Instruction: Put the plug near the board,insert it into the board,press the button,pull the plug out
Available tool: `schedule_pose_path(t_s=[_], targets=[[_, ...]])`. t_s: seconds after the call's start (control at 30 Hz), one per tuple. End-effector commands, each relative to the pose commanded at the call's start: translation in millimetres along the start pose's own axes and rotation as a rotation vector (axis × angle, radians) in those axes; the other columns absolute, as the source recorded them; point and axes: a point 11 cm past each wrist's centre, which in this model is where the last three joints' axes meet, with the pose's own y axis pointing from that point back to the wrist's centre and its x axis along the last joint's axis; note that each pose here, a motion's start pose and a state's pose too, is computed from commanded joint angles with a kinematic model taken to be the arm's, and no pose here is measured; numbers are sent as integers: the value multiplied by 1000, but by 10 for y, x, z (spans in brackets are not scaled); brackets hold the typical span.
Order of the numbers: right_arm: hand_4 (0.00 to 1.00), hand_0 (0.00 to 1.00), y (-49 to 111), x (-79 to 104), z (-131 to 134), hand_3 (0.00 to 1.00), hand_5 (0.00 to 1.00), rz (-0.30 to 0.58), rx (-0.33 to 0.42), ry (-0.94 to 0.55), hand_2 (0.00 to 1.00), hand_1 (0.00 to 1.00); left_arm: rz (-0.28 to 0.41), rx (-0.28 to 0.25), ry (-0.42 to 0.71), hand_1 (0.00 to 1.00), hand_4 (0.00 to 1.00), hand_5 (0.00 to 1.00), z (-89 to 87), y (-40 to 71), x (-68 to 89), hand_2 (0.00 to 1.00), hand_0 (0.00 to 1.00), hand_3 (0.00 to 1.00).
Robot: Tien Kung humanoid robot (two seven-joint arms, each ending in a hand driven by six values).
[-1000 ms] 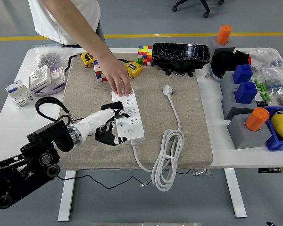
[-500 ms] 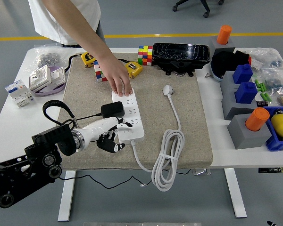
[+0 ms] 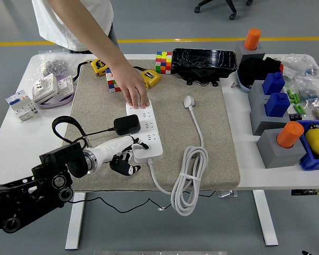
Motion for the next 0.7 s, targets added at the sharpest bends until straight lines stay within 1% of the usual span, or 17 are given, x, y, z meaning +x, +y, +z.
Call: schedule_pose_path(t_s=[0.23,0.33,0.4,0.47,0.5,0.53,0.6,0.67,0.7], targets=[[936,680,5,8,33,599,532,0,-6,16,695,687,-11,37,-14,66,666,2,-98,-27,-62,135,114,798],[935,680,8,18,42,598,532,1,-8,23,695,687,-10,34,-12,66,664,2,-99,-19,-68,134,114,789],[935,680,10,27,53,598,532,3,-10,25,695,687,-2,17,5,66,664,2,-74,-3,-52,134,114,789],[935,680,12,38,72,598,532,5,-14,29,695,687,17,-27,50,66,664,2,-22,19,-8,134,114,789],[935,680,12,41,81,599,533,5,-16,30,695,687,25,-48,77,66,693,9,0,27,14,135,123,665],[935,680,13,42,91,599,533,5,-18,31,695,687,44,-72,101,66,693,9,23,33,46,135,123,665],[935,680,13,39,110,599,533,4,-22,33,695,687,78,-110,111,66,693,9,56,38,92,135,123,665],[935,680,12,33,108,599,533,3,-22,35,695,687,88,-124,123,66,693,9,70,41,113,135,123,665],[935,681,11,29,100,599,533,2,-21,35,695,687,95,-133,130,113,785,154,78,43,125,205,185,617]])
